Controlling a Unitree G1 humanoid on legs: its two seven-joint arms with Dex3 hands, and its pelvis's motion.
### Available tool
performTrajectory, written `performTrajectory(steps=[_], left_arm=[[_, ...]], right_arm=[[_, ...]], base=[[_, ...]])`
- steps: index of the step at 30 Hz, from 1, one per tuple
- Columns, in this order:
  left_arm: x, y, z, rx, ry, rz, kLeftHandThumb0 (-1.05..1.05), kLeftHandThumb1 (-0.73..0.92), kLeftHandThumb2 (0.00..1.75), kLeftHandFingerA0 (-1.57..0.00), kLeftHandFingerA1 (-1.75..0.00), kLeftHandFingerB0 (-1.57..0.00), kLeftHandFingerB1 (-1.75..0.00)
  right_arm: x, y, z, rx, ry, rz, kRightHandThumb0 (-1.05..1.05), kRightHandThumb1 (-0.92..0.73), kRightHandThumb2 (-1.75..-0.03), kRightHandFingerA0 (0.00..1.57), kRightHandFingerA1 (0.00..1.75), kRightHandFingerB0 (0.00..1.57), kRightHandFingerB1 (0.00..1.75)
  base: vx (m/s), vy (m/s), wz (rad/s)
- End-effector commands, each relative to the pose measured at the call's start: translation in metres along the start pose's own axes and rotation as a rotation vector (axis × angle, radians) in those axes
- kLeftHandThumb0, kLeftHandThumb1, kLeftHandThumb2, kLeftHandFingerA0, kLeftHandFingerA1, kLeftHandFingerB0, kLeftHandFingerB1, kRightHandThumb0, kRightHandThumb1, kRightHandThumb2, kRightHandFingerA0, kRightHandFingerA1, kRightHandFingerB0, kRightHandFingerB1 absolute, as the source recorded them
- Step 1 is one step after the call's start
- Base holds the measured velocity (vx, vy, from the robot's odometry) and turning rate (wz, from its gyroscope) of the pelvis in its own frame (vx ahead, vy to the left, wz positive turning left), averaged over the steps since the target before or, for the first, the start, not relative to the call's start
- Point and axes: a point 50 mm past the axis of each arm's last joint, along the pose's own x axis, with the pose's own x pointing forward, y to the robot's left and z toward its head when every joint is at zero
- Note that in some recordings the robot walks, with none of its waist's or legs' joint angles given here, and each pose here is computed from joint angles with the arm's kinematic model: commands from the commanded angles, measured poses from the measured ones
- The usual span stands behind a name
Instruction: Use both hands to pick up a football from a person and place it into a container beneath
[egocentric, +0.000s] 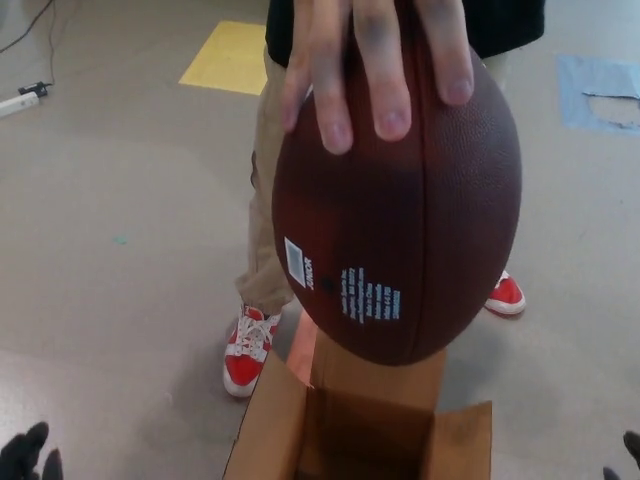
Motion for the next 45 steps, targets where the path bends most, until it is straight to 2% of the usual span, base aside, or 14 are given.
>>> performTrajectory(steps=[1,3,4,5,6,8,16,17,37,38,39,40,41,45], left_arm=[[-0.017,0.024,0.038,-0.18,-0.341,-0.035,-1.0,0.82,1.07,0.0,0.0,0.0,0.0],[-0.026,0.024,0.058,-0.16,-0.445,-0.049,-0.93,0.73,1.02,0.0,0.0,0.0,-0.01],[-0.033,0.021,0.071,-0.15,-0.514,-0.067,-1.05,0.8,1.12,0.0,-0.03,0.0,-0.03],[-0.035,0.021,0.074,-0.152,-0.529,-0.073,-1.05,0.8,1.12,0.0,-0.03,0.0,-0.03],[-0.039,0.019,0.079,-0.149,-0.559,-0.081,-0.89,0.88,0.67,0.0,0.0,0.0,0.0],[-0.045,0.016,0.088,-0.145,-0.603,-0.094,-0.89,0.88,0.67,0.0,0.0,0.0,0.0],[-0.111,-0.018,0.197,0.018,-1.032,-0.275,-0.97,0.85,0.65,0.0,0.0,0.0,0.0],[-0.12,-0.025,0.209,0.044,-1.086,-0.293,-1.02,0.68,1.06,0.0,-0.03,0.0,0.0],[-0.168,-0.074,0.269,0.173,-1.326,-0.448,-1.05,0.67,1.1,0.0,-0.09,0.0,0.0],[-0.169,-0.077,0.271,0.173,-1.326,-0.461,-1.01,0.66,1.07,0.0,-0.08,0.0,0.0],[-0.169,-0.079,0.273,0.17,-1.33,-0.474,-1.04,0.84,0.64,0.0,0.0,0.0,0.0],[-0.17,-0.082,0.275,0.167,-1.335,-0.485,-1.04,0.84,0.64,0.0,0.0,0.0,0.0],[-0.17,-0.083,0.276,0.166,-1.336,-0.487,-1.05,0.68,1.09,0.0,-0.08,0.0,0.0],[-0.172,-0.087,0.281,0.169,-1.333,-0.506,-1.03,0.68,1.08,0.0,-0.07,0.0,0.0]], right_arm=[[-0.012,-0.03,0.026,0.224,-0.358,-0.09,-0.91,-0.7,-1.07,0.0,0.13,0.0,0.07],[-0.02,-0.038,0.04,0.344,-0.498,-0.105,-0.9,-0.75,-1.1,0.0,0.1,0.0,0.09],[-0.029,-0.044,0.049,0.377,-0.592,-0.11,-0.88,-0.71,-0.95,0.0,0.09,0.0,0.0],[-0.031,-0.045,0.051,0.376,-0.612,-0.11,-0.88,-0.71,-0.95,0.0,0.09,0.0,0.0],[-0.035,-0.047,0.055,0.381,-0.644,-0.105,-0.91,-0.76,-1.11,0.0,0.07,0.0,0.09],[-0.041,-0.049,0.061,0.387,-0.691,-0.096,-0.91,-0.76,-1.11,0.0,0.07,0.0,0.09],[-0.111,-0.038,0.154,0.285,-1.154,0.062,-1.01,-0.71,-1.08,0.0,0.0,0.0,0.05],[-0.118,-0.033,0.163,0.25,-1.201,0.08,-1.0,-0.73,-1.07,0.0,0.0,0.0,0.04],[-0.17,-0.001,0.219,0.13,-1.428,0.216,-1.04,-0.73,-1.09,0.01,0.0,0.0,0.06],[-0.171,0.0,0.221,0.125,-1.43,0.225,-1.01,-0.71,-1.08,0.0,0.02,0.0,0.09],[-0.171,0.002,0.224,0.116,-1.435,0.243,-1.0,-0.72,-1.08,0.0,0.03,0.0,0.11],[-0.171,0.002,0.227,0.105,-1.44,0.26,-1.0,-0.72,-1.08,0.0,0.03,0.0,0.11],[-0.171,0.003,0.228,0.1,-1.44,0.268,-1.0,-0.72,-1.08,0.0,0.04,0.0,0.12],[-0.169,0.009,0.236,0.097,-1.441,0.294,-0.97,-0.71,-1.08,0.0,0.06,0.0,0.14]], base=[[0.0,0.0,0.0],[0.0,0.0,0.0],[0.0,0.0,0.0],[0.0,0.0,0.0],[0.0,0.0,0.0],[0.0,0.0,0.0],[0.0,0.0,0.0],[0.0,0.0,0.0],[0.0,0.0,0.0],[0.0,0.0,0.0],[0.0,0.0,0.0],[0.0,0.0,0.0],[0.0,0.0,0.0],[0.0,0.0,0.0]])
